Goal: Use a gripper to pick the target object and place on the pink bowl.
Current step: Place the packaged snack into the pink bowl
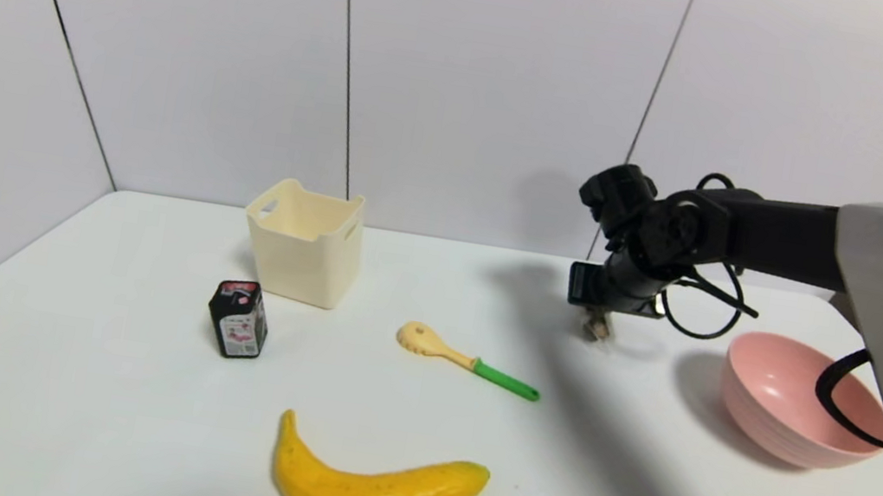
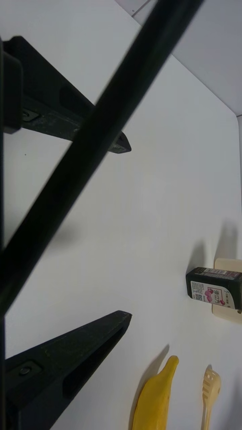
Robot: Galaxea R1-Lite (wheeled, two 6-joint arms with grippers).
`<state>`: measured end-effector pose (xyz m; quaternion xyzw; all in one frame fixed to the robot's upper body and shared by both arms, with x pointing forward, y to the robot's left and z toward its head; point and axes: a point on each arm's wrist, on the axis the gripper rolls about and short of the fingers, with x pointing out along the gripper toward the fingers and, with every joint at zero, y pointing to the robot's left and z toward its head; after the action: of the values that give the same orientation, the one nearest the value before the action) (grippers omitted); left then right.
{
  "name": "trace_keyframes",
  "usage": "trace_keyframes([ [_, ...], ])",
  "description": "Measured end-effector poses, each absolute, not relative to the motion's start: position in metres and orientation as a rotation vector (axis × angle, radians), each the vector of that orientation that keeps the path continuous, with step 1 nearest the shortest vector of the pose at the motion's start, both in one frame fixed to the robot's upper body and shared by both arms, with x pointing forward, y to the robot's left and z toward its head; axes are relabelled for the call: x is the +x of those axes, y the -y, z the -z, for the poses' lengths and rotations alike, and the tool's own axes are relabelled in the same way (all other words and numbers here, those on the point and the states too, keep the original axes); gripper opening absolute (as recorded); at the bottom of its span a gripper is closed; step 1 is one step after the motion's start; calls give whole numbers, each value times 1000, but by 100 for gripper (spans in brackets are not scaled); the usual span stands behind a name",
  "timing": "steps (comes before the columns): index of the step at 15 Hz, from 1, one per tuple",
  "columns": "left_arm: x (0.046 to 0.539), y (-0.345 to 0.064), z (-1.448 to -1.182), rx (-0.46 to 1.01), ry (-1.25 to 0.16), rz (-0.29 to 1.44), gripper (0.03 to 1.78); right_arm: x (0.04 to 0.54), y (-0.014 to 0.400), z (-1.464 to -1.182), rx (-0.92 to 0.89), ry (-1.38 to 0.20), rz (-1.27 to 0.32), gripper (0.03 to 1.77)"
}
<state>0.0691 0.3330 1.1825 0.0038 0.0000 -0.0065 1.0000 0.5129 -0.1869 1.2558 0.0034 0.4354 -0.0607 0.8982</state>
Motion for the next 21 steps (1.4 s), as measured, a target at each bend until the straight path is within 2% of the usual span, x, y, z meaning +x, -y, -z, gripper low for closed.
trace_keyframes([
  [3,69,-333,-1182,8,0,13,169,507,189,-1264,5,-914,119,41],
  [6,69,-333,-1182,8,0,12,169,493,190,-1289,21,-899,87,41],
  [10,69,-333,-1182,8,0,13,169,460,200,-1351,88,-793,-3,41],
  [13,69,-333,-1182,8,0,13,169,427,224,-1401,131,-682,-19,41],
  [15,69,-333,-1182,8,0,13,169,400,246,-1422,139,-649,-2,41],
  [18,69,-333,-1182,8,0,13,169,366,286,-1424,110,-677,19,41],
  [21,69,-333,-1182,7,0,13,169,343,320,-1406,67,-761,-31,41],
])
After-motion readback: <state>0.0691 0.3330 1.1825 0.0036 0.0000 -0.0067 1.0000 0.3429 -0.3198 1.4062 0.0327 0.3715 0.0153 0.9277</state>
